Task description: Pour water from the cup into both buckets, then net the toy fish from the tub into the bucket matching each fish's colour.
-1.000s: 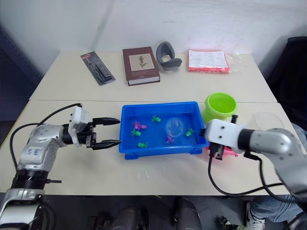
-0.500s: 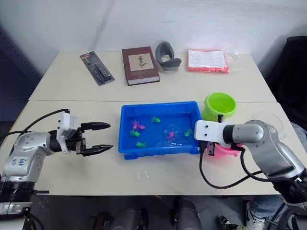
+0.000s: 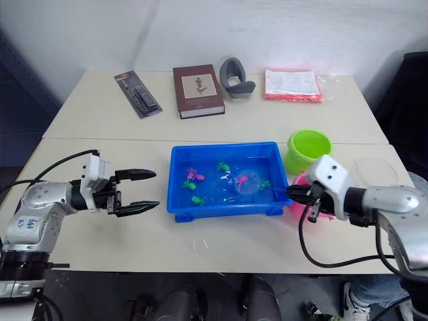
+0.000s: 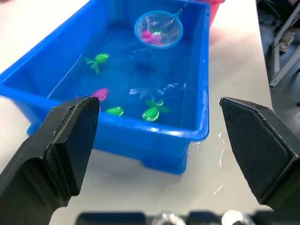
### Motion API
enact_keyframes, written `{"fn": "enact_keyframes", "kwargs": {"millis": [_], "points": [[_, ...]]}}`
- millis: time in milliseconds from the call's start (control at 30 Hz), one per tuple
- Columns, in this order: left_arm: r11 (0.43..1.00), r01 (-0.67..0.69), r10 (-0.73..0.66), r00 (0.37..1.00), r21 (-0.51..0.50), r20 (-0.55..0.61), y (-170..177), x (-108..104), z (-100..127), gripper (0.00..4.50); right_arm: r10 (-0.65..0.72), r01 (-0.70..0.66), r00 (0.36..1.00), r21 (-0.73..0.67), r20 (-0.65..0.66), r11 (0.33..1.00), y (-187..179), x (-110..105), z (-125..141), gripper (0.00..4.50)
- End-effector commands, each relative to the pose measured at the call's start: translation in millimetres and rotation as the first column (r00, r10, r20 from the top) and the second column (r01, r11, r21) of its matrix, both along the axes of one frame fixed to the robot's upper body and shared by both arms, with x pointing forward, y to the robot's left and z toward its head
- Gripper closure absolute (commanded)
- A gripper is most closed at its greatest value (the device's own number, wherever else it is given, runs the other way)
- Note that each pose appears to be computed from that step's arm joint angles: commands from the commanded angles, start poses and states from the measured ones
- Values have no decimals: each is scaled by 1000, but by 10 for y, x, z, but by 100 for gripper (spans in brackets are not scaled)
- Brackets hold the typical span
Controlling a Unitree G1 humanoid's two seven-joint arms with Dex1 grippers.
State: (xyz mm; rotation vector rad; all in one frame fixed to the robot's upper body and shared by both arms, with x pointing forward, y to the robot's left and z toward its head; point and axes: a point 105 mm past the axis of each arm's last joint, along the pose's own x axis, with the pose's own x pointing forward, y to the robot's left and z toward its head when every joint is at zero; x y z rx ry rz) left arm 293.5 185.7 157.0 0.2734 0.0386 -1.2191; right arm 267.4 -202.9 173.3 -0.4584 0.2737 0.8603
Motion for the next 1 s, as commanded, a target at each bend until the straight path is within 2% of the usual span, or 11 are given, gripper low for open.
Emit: {"fn": "enact_keyframes", "kwargs": {"millis": [33, 267, 467, 567, 733, 867, 967, 1000], "points": [[997, 77, -76, 996, -29, 40, -170, -11, 154, 6, -36, 28, 985, 51, 171, 998, -181, -186, 233, 450], [977, 205, -203, 978, -59, 44, -496, 7, 231, 6, -218, 188, 946, 141, 241, 972, -604, -671, 177, 450], [962, 259, -256, 965, -83, 49, -656, 19, 278, 6, -349, 321, 897, 142, 272, 936, -843, -961, 106, 450], [954, 285, -282, 958, -95, 43, -736, 4, 255, 6, -375, 374, 871, 68, 318, 925, -929, -1034, 24, 450], [945, 302, -299, 953, -128, 43, -867, -2, 226, 6, -398, 471, 797, -55, 455, 880, -1062, -1000, -55, 450], [942, 305, -302, 952, -138, 41, -904, 4, 210, 6, -214, 470, 771, -310, 600, 826, -1065, -961, -128, 450], [945, 292, -287, 956, -147, 53, -910, 32, 221, 6, 72, 416, 751, -555, 657, 720, -986, -959, -193, 450], [946, 288, -283, 957, -150, 56, -912, 39, 222, 6, 130, 411, 746, -605, 653, 682, -991, -960, -223, 450]]}}
